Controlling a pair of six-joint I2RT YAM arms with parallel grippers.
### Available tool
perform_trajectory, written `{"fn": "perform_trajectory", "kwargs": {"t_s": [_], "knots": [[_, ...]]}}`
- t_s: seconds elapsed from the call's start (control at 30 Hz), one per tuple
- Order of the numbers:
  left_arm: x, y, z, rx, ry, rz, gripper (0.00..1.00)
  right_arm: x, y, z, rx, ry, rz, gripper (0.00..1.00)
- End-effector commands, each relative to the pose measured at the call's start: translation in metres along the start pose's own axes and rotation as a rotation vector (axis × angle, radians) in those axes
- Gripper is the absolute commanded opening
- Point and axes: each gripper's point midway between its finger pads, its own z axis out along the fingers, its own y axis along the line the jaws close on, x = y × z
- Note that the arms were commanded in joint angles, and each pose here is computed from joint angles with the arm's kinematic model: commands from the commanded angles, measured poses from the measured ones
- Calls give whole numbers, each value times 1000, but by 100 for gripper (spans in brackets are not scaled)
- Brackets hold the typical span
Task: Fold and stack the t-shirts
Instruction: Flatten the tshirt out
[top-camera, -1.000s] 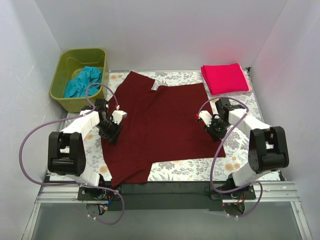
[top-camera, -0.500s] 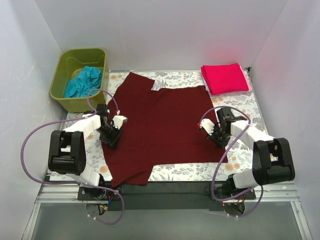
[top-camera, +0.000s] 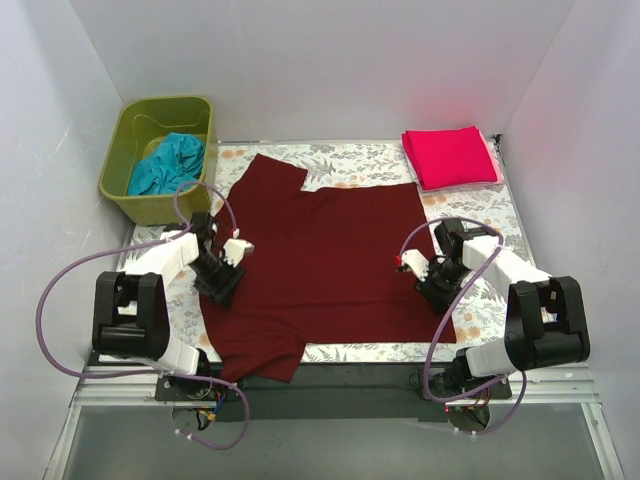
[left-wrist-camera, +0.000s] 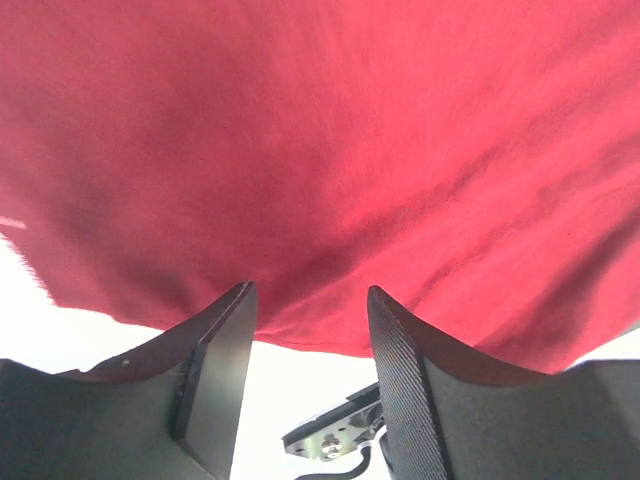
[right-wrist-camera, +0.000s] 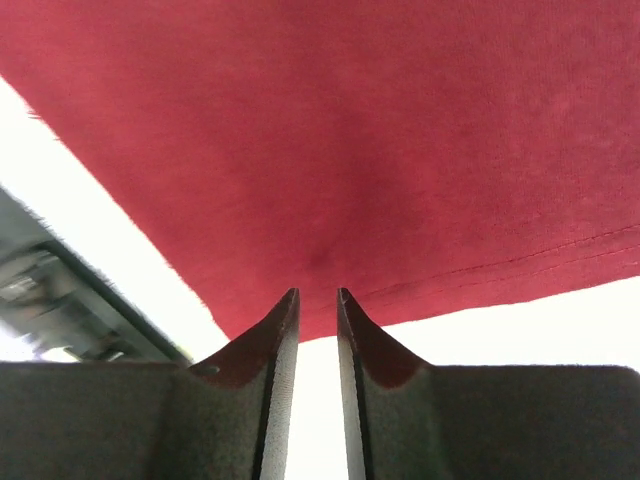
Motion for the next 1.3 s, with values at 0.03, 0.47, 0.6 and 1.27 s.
{"fn": "perform_trajectory", "kwargs": {"t_s": [0.03,0.47,0.6,1.27], "knots": [[-67,9,-41,0,-167,28,50,-41,0,-33,-60,-115,-19,29],[-298,83,-126,-65,-713,-113,52,-204,-208,-117,447,-523,189,29],[-337,103,-120,-46,-753,-164,52,-232,-251,-119,503,-575,235,27],[-365,137,-64,-70,-766,-256,56,-226,-322,-45,587,-482,428,49]]}}
